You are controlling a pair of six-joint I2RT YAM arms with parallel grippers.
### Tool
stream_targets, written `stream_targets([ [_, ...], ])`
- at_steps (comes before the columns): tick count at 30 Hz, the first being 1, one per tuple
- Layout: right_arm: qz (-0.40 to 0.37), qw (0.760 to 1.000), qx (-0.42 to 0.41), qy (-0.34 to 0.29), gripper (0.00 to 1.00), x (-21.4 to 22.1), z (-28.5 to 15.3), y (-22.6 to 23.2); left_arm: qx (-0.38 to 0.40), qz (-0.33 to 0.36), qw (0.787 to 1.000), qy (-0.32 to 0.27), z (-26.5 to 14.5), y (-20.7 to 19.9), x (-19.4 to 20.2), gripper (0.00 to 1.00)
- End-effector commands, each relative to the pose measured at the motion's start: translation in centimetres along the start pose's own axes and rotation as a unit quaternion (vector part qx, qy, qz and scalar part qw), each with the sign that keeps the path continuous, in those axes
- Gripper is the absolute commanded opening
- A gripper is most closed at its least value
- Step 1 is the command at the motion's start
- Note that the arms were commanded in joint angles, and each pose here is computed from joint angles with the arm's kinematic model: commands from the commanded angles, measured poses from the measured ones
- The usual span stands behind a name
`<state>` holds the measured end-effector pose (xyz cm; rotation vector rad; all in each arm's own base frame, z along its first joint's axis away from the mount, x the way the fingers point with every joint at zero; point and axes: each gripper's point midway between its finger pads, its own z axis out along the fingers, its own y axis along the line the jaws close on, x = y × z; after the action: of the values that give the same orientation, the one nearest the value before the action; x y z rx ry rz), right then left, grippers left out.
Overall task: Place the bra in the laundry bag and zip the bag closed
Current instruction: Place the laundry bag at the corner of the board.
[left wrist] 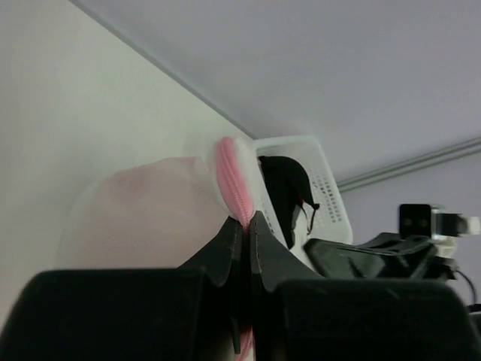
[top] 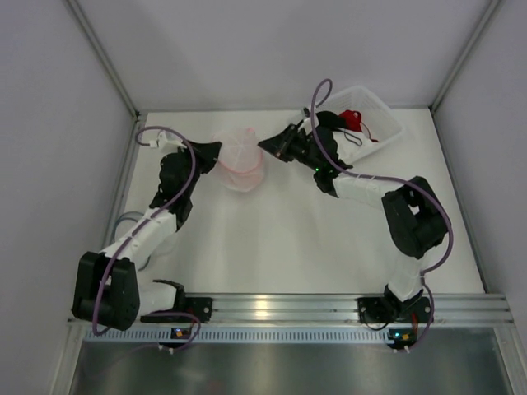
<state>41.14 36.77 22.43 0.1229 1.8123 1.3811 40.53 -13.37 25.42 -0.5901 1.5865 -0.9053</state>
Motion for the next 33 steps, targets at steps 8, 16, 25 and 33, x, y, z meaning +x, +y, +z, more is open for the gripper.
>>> stream_targets([
  [8, -0.197, 0.979, 0.039, -0.018, 0.67, -8.4, -2.6, 4.2, 0.018, -0.024, 0.989, -0.147, 2.7, 3.2, -11.9, 0.0],
  [16, -0.218, 0.968, 0.121, -0.029, 0.89, -11.1, -6.3, -1.0, 0.093, -0.022, 0.983, -0.157, 9.2, 4.1, -17.7, 0.0],
  [25, -0.224, 0.959, 0.174, -0.021, 0.94, -11.3, -8.2, -3.8, 0.075, 0.017, 0.976, -0.201, 13.0, 11.3, -17.1, 0.0],
  [33, -0.251, 0.952, 0.176, -0.018, 0.99, -12.7, -8.9, -3.0, -0.015, 0.003, 0.985, -0.17, 11.9, 18.7, -14.3, 0.1],
])
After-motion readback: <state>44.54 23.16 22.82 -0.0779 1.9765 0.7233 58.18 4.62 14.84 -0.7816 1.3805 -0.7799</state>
